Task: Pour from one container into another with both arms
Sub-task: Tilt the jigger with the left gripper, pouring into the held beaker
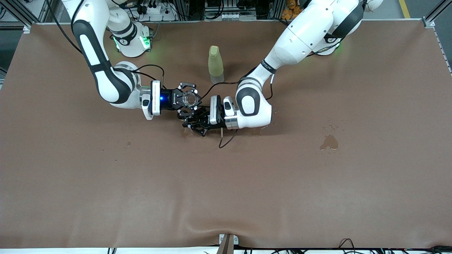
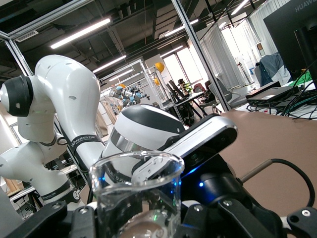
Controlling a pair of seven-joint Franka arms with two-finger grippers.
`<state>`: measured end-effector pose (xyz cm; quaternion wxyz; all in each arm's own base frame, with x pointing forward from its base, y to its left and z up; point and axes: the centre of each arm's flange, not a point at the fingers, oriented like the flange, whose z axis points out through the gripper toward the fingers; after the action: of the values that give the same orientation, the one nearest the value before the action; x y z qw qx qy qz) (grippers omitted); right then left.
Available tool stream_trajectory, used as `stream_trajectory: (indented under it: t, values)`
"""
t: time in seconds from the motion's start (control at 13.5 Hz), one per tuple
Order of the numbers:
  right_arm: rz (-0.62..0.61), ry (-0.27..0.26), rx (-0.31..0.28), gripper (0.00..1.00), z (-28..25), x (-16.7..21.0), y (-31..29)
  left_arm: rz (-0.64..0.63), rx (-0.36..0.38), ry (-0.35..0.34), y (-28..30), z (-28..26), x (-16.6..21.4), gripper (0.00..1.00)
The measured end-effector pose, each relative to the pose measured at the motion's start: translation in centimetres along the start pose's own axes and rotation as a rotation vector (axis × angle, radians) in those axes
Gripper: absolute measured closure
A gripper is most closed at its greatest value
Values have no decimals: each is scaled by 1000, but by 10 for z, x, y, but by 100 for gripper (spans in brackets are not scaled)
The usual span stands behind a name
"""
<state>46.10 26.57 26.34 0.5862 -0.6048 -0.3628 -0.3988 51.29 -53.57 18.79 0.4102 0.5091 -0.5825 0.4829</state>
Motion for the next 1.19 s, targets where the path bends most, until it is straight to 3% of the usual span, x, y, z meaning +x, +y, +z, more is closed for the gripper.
stream_trajectory:
  t: [0.44, 0.81, 1.19]
  values:
    - [20, 5, 0, 85, 0, 1, 0, 59, 13, 16, -13, -15, -8, 79]
    - [107, 16, 19, 85, 2, 2, -2, 77, -6, 73, -16, -22, -18, 79]
    - [214, 16, 25, 85, 2, -1, -4, 59, -9, 66, -13, -25, -28, 79]
